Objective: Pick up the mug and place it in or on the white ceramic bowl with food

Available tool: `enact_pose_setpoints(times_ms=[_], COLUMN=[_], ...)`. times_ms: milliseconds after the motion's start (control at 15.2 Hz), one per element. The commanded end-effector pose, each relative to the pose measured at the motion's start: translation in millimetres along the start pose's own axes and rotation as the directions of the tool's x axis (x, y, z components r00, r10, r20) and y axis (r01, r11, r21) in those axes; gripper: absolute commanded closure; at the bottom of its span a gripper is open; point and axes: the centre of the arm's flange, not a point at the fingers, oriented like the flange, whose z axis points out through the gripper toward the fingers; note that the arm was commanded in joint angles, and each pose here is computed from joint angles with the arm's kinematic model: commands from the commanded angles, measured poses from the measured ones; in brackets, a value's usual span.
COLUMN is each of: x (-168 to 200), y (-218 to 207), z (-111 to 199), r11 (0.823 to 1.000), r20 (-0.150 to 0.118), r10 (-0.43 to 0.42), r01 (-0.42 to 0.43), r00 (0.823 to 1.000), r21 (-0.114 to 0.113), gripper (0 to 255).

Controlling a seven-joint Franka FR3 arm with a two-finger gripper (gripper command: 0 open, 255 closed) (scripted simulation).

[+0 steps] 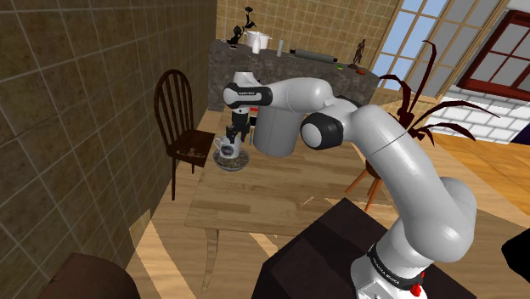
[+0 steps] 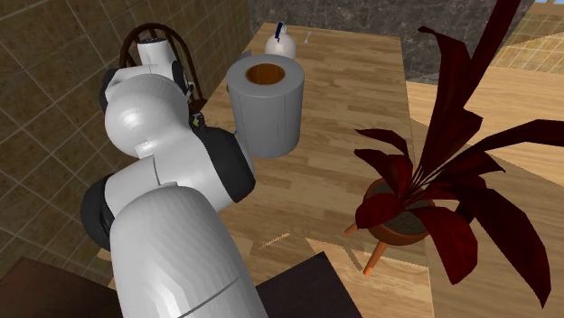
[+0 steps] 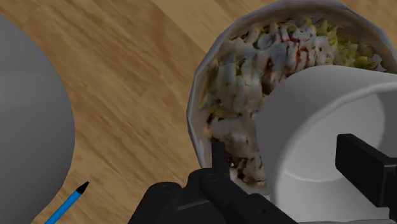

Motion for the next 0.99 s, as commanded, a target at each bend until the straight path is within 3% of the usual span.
enact_pose_setpoints(times_ms=[0, 198, 462, 924], x=[0.0, 0.0, 0.0, 0.0], y=[0.0, 0.0, 0.0, 0.0], z=[0.0, 0.0, -50.0, -50.0], r11=[1.0, 1.0, 1.0, 1.0], r20=[0.0, 0.0, 0.0, 0.0], r10=[0.0, 0.0, 0.0, 0.0], r01=[0.0, 0.0, 0.0, 0.0], r00=[1.0, 1.0, 1.0, 1.0], r21=[0.0, 0.0, 0.0, 0.0], gripper=[0, 0, 0, 0])
